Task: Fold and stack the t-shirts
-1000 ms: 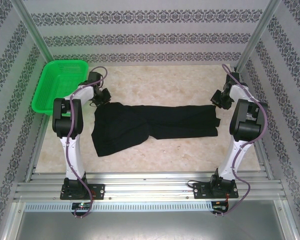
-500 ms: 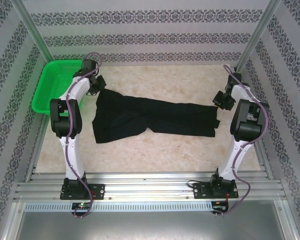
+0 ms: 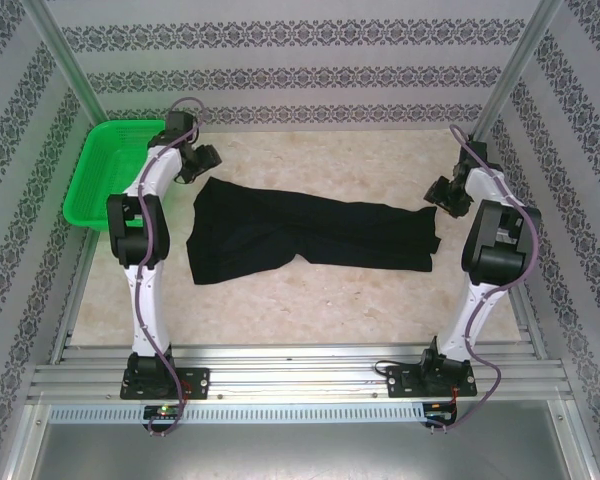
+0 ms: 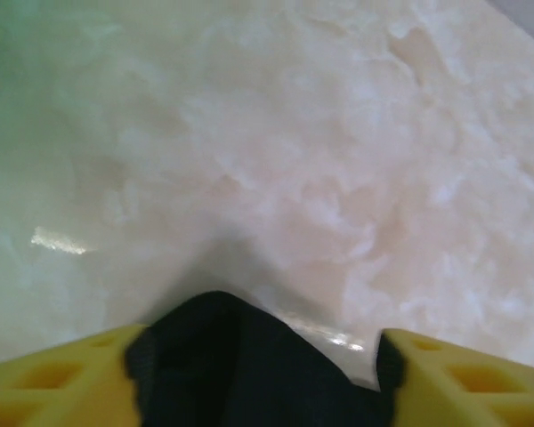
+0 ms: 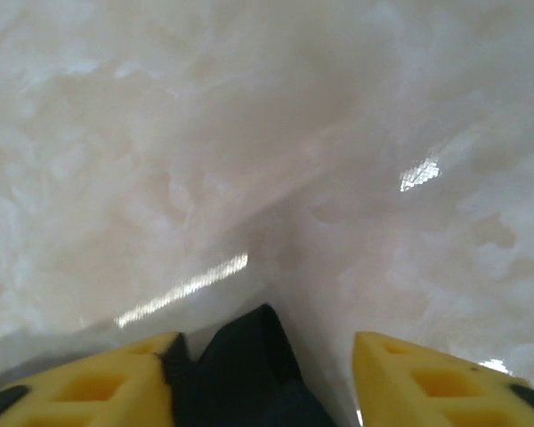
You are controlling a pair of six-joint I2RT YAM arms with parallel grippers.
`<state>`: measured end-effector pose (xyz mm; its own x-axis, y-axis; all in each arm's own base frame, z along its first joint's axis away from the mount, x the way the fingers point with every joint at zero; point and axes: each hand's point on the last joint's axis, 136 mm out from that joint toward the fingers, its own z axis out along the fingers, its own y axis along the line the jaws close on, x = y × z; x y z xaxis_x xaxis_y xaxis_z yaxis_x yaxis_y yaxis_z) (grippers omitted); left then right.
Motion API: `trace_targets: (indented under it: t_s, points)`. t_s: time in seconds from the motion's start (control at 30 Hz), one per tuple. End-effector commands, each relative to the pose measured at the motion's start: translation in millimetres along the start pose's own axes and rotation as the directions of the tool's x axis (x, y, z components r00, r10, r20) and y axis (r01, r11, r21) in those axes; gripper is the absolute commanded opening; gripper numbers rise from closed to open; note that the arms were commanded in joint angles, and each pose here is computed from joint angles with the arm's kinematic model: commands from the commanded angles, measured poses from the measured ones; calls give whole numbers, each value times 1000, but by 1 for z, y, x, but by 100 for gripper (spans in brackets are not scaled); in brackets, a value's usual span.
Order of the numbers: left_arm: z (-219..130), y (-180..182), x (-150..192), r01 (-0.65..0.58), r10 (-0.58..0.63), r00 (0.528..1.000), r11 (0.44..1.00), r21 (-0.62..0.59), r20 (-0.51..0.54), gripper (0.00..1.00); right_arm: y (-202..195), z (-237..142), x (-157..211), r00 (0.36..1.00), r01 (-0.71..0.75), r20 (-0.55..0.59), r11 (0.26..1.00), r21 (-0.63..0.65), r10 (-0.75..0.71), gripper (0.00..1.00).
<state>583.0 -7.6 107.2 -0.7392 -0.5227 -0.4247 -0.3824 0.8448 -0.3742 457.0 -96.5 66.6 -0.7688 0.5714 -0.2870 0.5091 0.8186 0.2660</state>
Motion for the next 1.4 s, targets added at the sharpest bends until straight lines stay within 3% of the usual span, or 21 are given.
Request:
trace_targets:
  t_s: [0.0,0.13,0.3,0.4,0.53,0.7,0.97,1.1,1.2,1.37]
  points:
    - [-78,-48,-15,-45,36,996,993,110,86,77,4,-45,-3,998,5,66,999,-32,-3,59]
    - [-118,-52,34,-23,19,999,994,111,34,80,-1,-68,39,998,-64,6,997,-45,64,63]
    - [-149,-11,125,106,-101,992,993,57,-81,77,-18,-80,107,984,-172,-62,984,-46,169,60]
    - [-154,15,181,125,-124,979,992,-1,-165,75,-25,-75,137,972,-204,-124,978,-36,199,54]
    - [-146,46,228,142,-155,959,987,-74,-236,72,-35,-67,161,964,-203,-174,979,17,203,48]
    - [-123,61,245,156,-175,955,983,-96,-240,70,-43,-52,178,957,-179,-219,981,70,190,46]
    - [-82,68,250,217,-228,953,973,-73,-199,69,-45,-22,164,962,-174,-200,981,84,188,45]
    - [-68,76,257,228,-247,946,968,-108,-210,63,-51,-11,167,956,-172,-222,979,111,193,43]
    - [-66,87,263,221,-250,946,963,-151,-208,51,-57,-9,169,955,-160,-228,977,142,189,37]
    - [-72,108,270,170,-225,948,956,-241,-225,18,-63,-12,163,956,-154,-219,970,190,195,12]
